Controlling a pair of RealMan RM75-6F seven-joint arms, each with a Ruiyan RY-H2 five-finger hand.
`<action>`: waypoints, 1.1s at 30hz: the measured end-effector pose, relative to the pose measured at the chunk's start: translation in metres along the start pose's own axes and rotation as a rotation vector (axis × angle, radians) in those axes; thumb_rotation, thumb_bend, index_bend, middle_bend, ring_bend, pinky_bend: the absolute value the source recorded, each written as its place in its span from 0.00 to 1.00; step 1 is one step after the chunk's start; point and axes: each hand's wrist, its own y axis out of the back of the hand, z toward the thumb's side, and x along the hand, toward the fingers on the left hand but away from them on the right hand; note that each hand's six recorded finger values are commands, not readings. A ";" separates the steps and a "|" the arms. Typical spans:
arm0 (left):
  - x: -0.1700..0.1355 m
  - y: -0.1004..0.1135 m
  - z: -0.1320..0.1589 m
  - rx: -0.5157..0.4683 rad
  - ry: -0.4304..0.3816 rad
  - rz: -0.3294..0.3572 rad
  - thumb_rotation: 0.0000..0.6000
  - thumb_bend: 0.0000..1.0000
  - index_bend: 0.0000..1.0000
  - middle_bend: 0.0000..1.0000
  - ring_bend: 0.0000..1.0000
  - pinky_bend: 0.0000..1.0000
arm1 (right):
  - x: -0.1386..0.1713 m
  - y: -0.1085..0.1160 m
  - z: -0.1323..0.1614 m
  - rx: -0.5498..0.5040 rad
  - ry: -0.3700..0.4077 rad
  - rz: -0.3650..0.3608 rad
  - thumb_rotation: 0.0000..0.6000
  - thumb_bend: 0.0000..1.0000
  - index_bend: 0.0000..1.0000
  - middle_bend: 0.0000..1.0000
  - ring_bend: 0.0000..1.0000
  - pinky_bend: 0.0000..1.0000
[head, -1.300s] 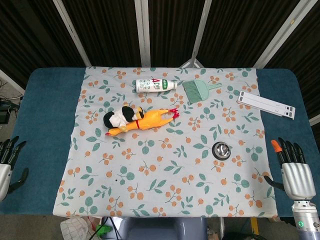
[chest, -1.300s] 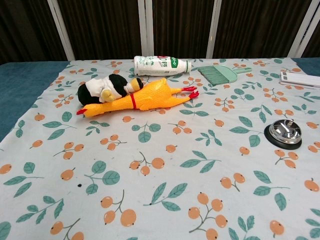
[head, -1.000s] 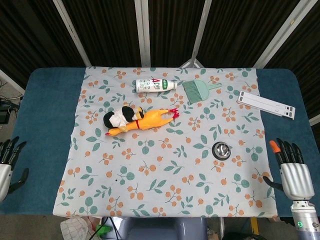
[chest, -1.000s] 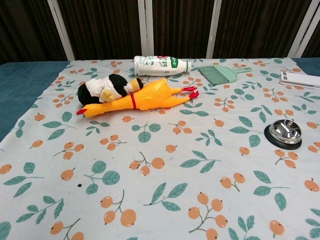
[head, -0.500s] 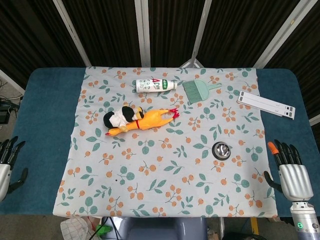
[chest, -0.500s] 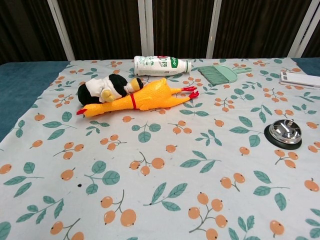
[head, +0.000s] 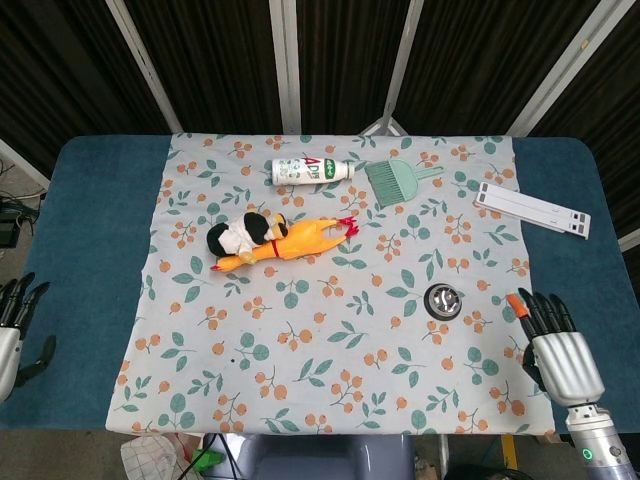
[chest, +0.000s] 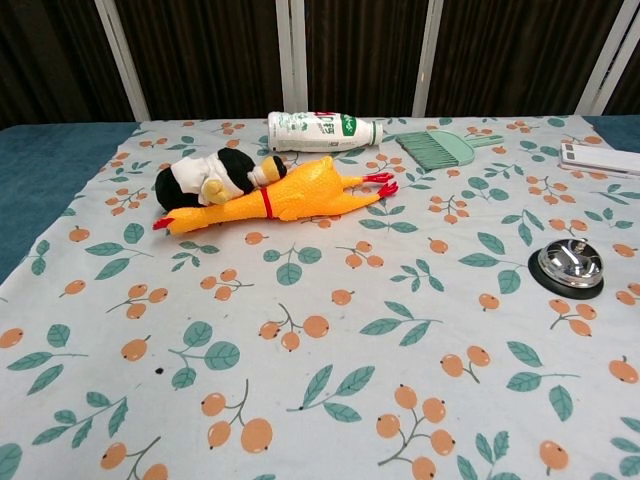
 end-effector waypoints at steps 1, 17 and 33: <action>0.000 0.000 0.000 -0.001 0.002 0.000 1.00 0.57 0.11 0.00 0.00 0.00 | -0.001 -0.003 0.003 0.001 0.010 0.006 1.00 1.00 0.03 0.00 0.02 0.00; 0.005 -0.006 -0.003 0.018 0.024 -0.025 1.00 0.57 0.11 0.00 0.00 0.00 | -0.067 -0.044 0.066 0.014 0.158 0.095 1.00 1.00 0.00 0.00 0.01 0.00; 0.008 -0.007 -0.009 0.027 0.053 -0.030 1.00 0.57 0.11 0.00 0.00 0.00 | -0.136 -0.077 0.074 -0.044 0.101 0.174 1.00 1.00 0.00 0.00 0.01 0.00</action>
